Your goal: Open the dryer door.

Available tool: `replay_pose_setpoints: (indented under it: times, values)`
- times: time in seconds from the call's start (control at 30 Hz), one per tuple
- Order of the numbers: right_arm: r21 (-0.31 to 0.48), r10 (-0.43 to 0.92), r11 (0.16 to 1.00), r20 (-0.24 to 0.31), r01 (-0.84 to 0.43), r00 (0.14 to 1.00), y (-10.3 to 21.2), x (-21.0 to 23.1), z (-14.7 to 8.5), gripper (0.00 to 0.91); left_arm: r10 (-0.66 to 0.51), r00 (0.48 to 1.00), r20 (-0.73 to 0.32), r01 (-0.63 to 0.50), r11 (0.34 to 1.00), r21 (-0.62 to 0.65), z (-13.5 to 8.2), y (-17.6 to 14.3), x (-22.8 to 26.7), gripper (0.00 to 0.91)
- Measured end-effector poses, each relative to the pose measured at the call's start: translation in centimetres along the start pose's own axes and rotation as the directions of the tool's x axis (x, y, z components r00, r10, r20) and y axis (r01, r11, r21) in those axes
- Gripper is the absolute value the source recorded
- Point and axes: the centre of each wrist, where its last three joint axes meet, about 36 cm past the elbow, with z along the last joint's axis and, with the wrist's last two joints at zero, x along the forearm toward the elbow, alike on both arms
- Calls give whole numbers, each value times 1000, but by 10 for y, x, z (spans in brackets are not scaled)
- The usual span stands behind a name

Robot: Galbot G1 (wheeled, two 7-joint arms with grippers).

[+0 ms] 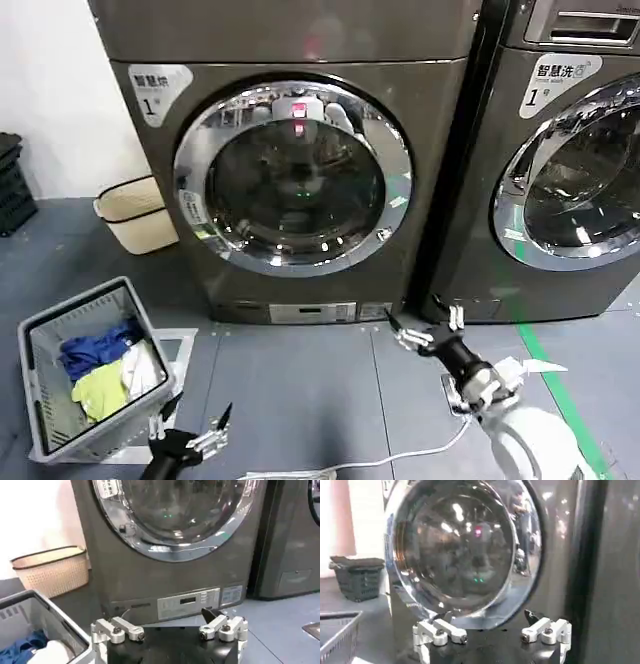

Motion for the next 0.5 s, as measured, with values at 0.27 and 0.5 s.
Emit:
replay_pose_setpoints:
  times: [0.27, 0.5]
  values:
    - [-25, -82, 996, 17, 83, 996, 1, -44, -12, 907, -3, 1000, -1, 3, 1000, 0, -1, -1, 2, 907]
    - [-61, -142, 988, 27, 144, 989, 6, -77, -19, 907, -12, 1000, -1, 12, 1000, -3, -2, -1, 5, 907]
